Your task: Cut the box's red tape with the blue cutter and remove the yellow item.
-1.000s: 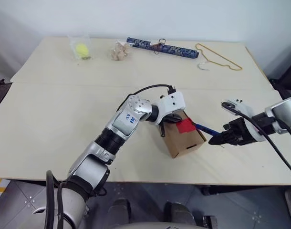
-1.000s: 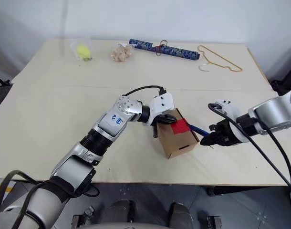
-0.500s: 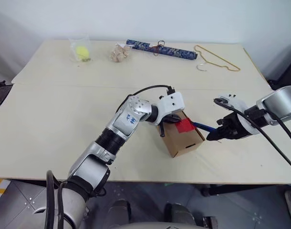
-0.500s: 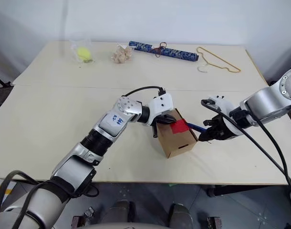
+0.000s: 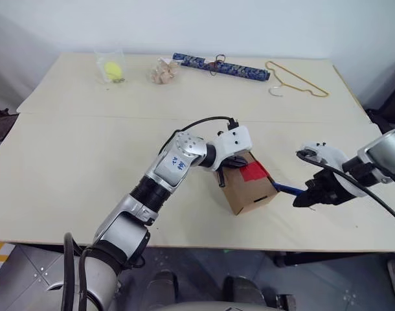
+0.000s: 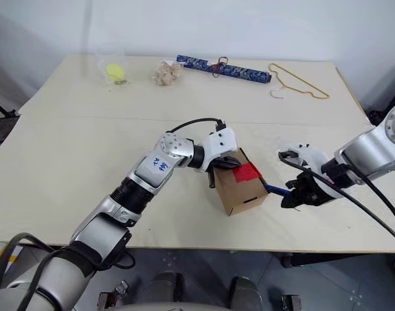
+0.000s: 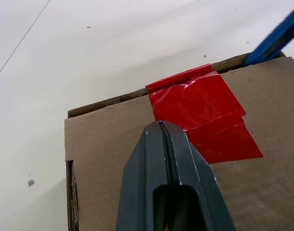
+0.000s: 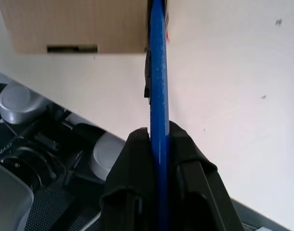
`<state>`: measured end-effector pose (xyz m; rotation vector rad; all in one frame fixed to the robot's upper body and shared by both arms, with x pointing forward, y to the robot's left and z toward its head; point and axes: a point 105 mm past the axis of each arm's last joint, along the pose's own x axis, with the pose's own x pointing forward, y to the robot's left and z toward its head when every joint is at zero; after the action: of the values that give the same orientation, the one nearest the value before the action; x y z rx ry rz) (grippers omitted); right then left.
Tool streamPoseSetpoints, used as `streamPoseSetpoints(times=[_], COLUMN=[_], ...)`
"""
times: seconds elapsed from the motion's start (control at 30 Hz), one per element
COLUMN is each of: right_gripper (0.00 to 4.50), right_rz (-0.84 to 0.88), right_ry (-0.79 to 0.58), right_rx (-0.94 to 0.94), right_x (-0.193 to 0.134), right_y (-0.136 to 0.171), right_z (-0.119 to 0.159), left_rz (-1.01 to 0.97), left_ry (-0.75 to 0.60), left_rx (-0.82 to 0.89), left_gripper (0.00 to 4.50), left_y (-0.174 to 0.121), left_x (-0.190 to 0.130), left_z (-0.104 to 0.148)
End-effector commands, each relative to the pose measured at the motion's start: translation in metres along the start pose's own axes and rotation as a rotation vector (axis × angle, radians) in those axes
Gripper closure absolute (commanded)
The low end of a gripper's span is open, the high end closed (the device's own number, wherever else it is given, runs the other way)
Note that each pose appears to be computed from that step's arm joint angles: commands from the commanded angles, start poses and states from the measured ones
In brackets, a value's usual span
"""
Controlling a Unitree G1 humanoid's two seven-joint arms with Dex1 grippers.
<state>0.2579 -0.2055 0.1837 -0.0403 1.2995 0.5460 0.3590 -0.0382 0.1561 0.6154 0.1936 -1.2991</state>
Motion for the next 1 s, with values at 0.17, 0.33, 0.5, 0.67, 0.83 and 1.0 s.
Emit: streamPoseSetpoints(times=[0.17, 0.33, 0.5, 0.67, 0.83, 1.0], right_gripper=[4.41, 4.41, 4.41, 4.41, 4.41, 4.41], right_rz=[0.009, 0.064, 0.132, 0.105, -0.084, -0.256], right_ry=[-0.038, -0.156, -0.368, -0.678, -0.89, -0.928], right_rx=[-0.003, -0.034, -0.072, -0.117, -0.159, -0.228], right_x=[-0.021, -0.048, -0.088, -0.112, -0.073, -0.029], right_y=[0.003, 0.01, 0.012, -0.031, -0.102, -0.144], right_z=[-0.006, -0.002, 0.012, 0.028, 0.037, 0.034], left_rz=[-0.055, -0.043, 0.001, 0.014, -0.036, -0.062], left_ry=[0.176, 0.098, -0.089, -0.4, -0.421, -0.289], left_rx=[-0.124, -0.119, -0.084, -0.045, 0.029, 0.008], left_gripper=[4.5, 4.5, 4.5, 4.5, 4.5, 4.5], left_y=[-0.019, -0.014, 0.002, 0.02, 0.021, 0.012], left_x=[0.013, 0.008, -0.007, -0.051, -0.095, -0.121], left_z=[-0.055, -0.045, -0.016, 0.03, 0.03, -0.011])
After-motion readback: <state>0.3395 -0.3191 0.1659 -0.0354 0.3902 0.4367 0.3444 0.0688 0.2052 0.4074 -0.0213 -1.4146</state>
